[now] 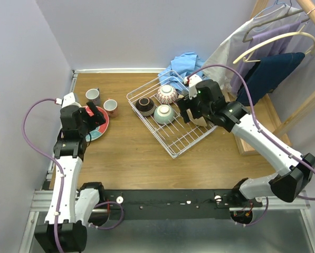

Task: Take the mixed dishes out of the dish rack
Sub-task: Pick up the plate from the dish rack.

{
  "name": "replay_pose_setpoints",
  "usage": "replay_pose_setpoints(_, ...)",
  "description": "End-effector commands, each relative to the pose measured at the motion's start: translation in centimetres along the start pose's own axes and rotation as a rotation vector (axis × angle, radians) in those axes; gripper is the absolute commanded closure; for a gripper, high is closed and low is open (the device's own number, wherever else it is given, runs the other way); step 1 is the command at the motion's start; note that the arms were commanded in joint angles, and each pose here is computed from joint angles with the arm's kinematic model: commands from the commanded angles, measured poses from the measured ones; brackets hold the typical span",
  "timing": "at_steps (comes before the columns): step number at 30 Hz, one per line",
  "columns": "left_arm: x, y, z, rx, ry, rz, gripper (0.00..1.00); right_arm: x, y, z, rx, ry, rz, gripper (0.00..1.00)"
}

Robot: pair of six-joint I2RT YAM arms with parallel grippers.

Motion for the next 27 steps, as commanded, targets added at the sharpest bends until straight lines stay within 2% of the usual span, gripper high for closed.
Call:
replay_pose_setpoints(1,3.3,-1.8,1.5,-0.047,0.091,0.11,0.01,-0.3,1.0,1.4,-0.048,0.048,-0.122,0.06)
replay_pose_setpoints(7,7.1,-1.3,0.5,-0.02,0.028,0.088,0.01,-1.7,-0.2,3.2,-0.104,0.089,-0.149,0.11)
replay_pose_setpoints(13,8.0,-1.5,1.7,0.032,0.069,0.109,0.01,-3.3,-0.8,4.5,-0.141,0.12,-0.177,0.17)
replay_pose_setpoints(21,9.1,-1.6,2.5,0.011,0.09,0.122,0.01,-5.0,-1.4,5.4,-0.157,0.137,-0.176,0.25)
replay_pose_setpoints(27,9.7,-2.1,3.5,-0.01,0.122,0.167,0.01,-6.0,-1.9,5.9,-0.142,0.131,-0.197,0.4)
Point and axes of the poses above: each gripper's point midway between its finger pads, its own x axis back along the fingers, its own y axis along the line the jaws close on, z = x × y, the point moved 1 cm from there along x, back along the fingers, and after that the axes turned 10 degrees about x, right-handed, at the moved point
